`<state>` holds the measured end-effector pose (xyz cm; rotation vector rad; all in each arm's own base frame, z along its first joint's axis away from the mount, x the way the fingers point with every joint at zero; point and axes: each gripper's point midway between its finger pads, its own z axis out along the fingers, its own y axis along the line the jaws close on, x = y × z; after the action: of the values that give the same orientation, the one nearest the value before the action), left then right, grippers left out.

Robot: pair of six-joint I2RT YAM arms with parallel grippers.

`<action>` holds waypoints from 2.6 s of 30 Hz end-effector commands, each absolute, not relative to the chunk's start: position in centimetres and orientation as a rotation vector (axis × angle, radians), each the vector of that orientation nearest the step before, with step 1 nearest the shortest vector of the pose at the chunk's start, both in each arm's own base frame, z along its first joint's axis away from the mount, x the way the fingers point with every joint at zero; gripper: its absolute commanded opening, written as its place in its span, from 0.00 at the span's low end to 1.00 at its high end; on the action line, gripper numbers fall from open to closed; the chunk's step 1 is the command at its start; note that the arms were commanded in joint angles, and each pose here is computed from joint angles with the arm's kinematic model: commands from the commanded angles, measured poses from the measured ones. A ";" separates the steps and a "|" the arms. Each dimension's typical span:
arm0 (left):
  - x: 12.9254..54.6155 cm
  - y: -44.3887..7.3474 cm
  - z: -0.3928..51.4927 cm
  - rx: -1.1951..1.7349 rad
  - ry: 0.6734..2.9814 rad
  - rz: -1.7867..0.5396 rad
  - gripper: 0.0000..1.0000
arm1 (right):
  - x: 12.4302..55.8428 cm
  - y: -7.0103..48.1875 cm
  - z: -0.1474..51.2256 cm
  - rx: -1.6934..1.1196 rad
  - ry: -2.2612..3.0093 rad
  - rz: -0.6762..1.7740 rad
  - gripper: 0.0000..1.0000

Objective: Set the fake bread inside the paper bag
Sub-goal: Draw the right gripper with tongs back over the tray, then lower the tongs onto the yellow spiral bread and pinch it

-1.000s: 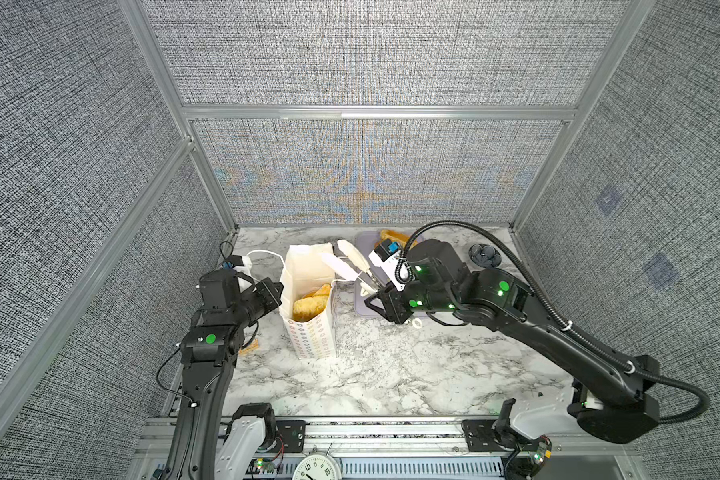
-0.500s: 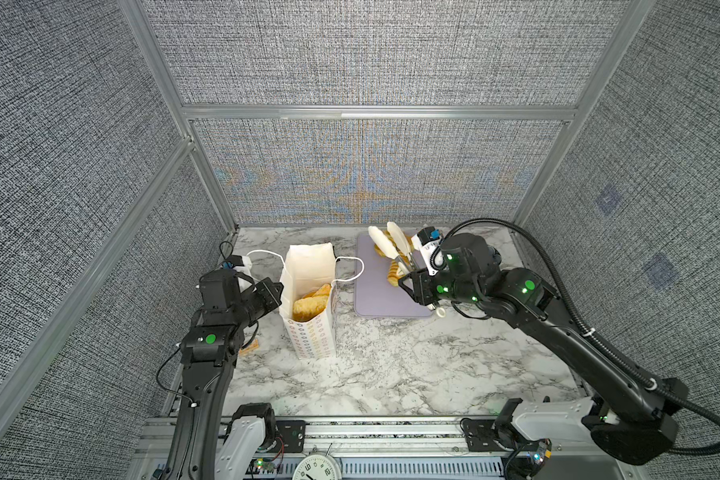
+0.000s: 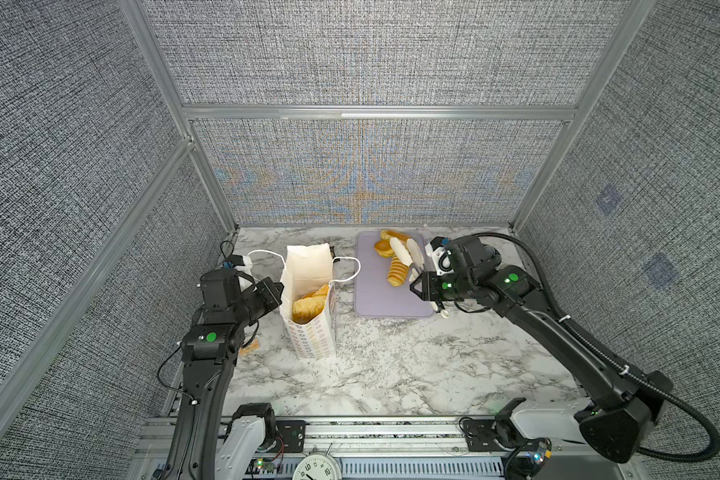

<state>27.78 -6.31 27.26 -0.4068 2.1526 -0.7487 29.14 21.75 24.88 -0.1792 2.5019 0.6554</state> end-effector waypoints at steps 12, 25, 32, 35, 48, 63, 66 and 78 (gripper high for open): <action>28.3 -6.5 27.7 -0.385 2.130 -0.766 0.00 | 31.2 20.8 19.0 -0.062 2.641 0.675 0.44; 28.0 -6.4 27.0 -0.388 2.136 -0.756 0.00 | 32.2 20.9 14.5 -0.031 2.759 0.649 0.51; 28.1 -6.5 26.7 -0.384 2.138 -0.764 0.00 | 32.7 21.1 12.9 0.002 2.799 0.628 0.57; 28.1 -6.5 26.6 -0.384 2.139 -0.762 0.00 | 32.9 21.2 12.4 0.010 2.808 0.622 0.57; 28.1 -6.5 26.2 -0.388 2.143 -0.762 0.00 | 34.3 21.2 10.2 0.042 2.851 0.549 0.58; 28.0 -6.5 25.9 -0.390 2.145 -0.761 0.00 | 35.2 22.1 8.5 0.033 2.888 0.499 0.57; 27.9 -6.5 25.8 -0.390 2.147 -0.765 0.00 | 35.4 22.2 8.1 0.041 2.895 0.493 0.57; 27.6 -6.6 25.8 -0.386 2.142 -0.768 0.00 | 35.9 22.1 6.9 0.061 2.917 0.446 0.56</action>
<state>27.88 -6.45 26.11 -0.3889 2.1292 -0.7594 35.59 22.17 6.82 0.0527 2.9238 0.4655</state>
